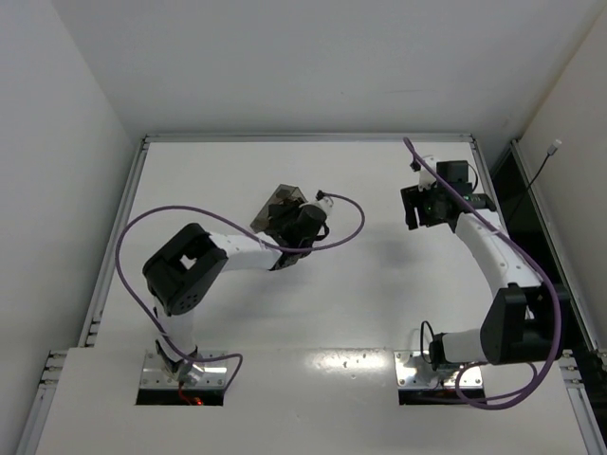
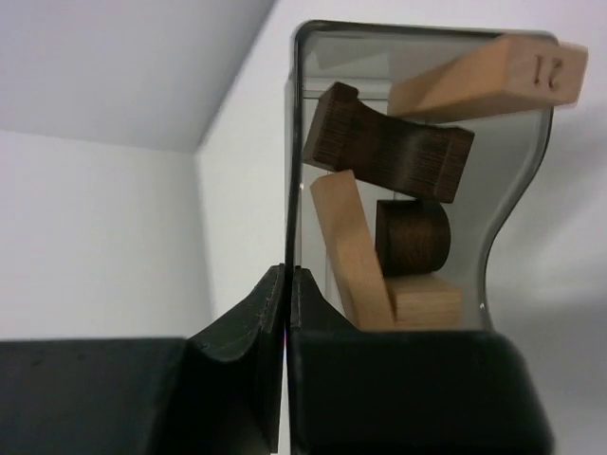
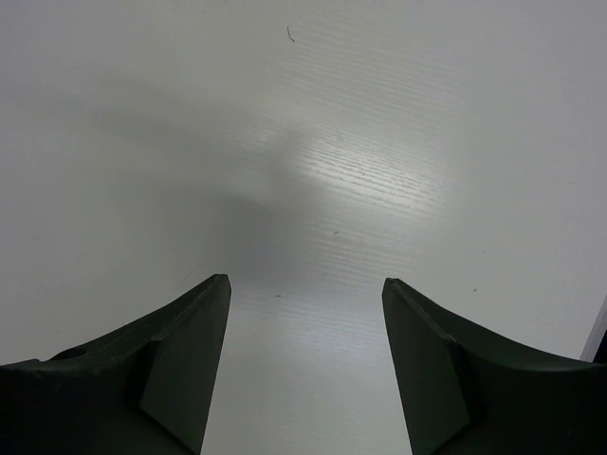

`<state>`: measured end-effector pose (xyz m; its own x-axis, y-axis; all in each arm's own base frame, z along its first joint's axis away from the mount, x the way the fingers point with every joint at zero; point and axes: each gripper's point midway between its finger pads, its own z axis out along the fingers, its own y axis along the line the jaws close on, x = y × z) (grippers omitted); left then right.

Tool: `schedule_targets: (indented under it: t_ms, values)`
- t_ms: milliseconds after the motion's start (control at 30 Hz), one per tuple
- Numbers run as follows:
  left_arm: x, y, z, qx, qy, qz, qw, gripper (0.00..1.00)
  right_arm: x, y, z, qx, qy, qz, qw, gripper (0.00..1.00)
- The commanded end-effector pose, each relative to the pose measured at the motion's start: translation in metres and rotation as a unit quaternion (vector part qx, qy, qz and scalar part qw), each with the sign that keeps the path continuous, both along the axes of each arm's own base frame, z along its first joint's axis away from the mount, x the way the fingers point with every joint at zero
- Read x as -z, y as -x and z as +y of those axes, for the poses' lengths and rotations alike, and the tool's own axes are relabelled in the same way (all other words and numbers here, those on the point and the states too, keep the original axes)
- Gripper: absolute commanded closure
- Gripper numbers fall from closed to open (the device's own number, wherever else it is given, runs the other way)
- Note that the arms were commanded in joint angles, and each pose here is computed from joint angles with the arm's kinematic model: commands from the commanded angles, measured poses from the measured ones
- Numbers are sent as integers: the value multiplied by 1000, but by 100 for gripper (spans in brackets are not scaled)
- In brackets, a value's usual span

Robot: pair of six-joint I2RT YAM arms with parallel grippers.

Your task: Build the wood block tower

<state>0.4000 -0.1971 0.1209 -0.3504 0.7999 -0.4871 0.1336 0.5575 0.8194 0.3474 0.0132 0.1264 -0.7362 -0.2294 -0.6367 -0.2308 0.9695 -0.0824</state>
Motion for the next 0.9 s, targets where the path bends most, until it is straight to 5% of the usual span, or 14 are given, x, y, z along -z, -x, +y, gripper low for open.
schedule_targets:
  t_ms: [0,33,267,867]
  values:
    - [-33,6,9,-37,-102,-76,991,100,-13,-4,1,2,-8,-29,1000,38]
    - [-44,5,11,-57,-81,-117,988,100,-13,-4,-3,7,-7,-29,1000,38]
    - [-26,18,21,-39,-243,-177,953,100,-16,1,-8,18,-14,-35,999,38]
    - [-78,31,-9,-18,-202,-224,953,100,-16,4,-9,17,-24,-35,999,38]
